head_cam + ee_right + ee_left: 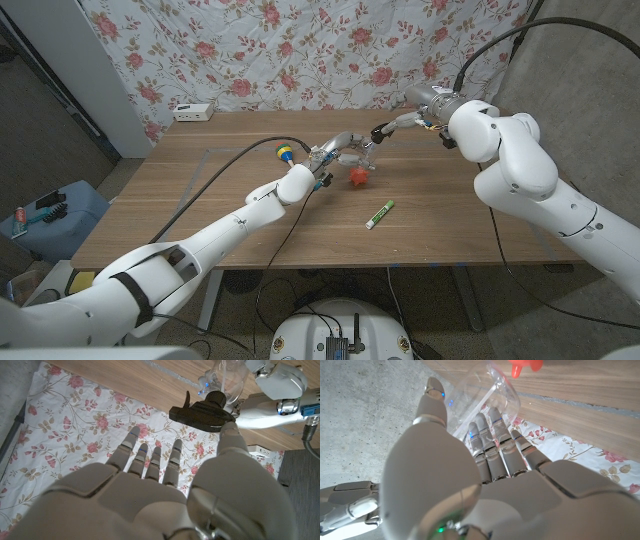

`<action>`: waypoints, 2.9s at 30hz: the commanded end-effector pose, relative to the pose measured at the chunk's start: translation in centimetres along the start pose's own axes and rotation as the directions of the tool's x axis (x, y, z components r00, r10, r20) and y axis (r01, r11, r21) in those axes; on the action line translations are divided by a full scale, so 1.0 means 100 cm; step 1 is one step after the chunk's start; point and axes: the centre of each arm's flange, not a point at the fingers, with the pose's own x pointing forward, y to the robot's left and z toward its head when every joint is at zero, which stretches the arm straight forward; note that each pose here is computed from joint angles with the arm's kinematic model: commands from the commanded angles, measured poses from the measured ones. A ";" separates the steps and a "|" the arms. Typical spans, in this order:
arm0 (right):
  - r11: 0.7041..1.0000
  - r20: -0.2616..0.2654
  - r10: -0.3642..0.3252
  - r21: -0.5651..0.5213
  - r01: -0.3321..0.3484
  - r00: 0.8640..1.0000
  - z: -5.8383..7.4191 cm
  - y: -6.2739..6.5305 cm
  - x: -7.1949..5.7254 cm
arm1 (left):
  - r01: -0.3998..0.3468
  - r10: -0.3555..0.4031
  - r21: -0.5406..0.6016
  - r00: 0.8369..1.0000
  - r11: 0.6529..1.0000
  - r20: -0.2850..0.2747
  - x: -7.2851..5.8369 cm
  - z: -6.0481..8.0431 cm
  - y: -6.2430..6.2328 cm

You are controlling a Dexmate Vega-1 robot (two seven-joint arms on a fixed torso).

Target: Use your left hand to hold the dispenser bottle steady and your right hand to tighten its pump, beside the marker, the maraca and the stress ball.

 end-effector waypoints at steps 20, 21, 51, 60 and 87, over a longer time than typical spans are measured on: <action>0.999 -0.055 0.035 -0.010 -0.035 0.998 -0.005 0.015 0.016 | 0.000 0.000 0.004 1.000 1.000 0.003 -0.001 0.001 0.000; 0.999 -0.056 0.034 -0.010 -0.034 0.998 -0.005 0.016 0.016 | 0.001 -0.001 0.004 1.000 1.000 0.003 -0.001 0.001 0.000; 0.995 -0.103 0.099 0.043 -0.095 0.990 -0.005 0.017 0.027 | 0.013 -0.013 0.000 1.000 1.000 -0.005 -0.004 -0.002 0.000; 0.995 -0.104 0.087 0.056 -0.082 0.991 -0.005 0.018 0.028 | 0.014 -0.014 0.001 1.000 1.000 -0.004 -0.001 -0.003 -0.001; 0.987 -0.162 0.111 0.133 -0.090 0.981 0.001 0.016 0.034 | 0.020 -0.020 -0.007 1.000 1.000 -0.008 0.005 -0.006 -0.002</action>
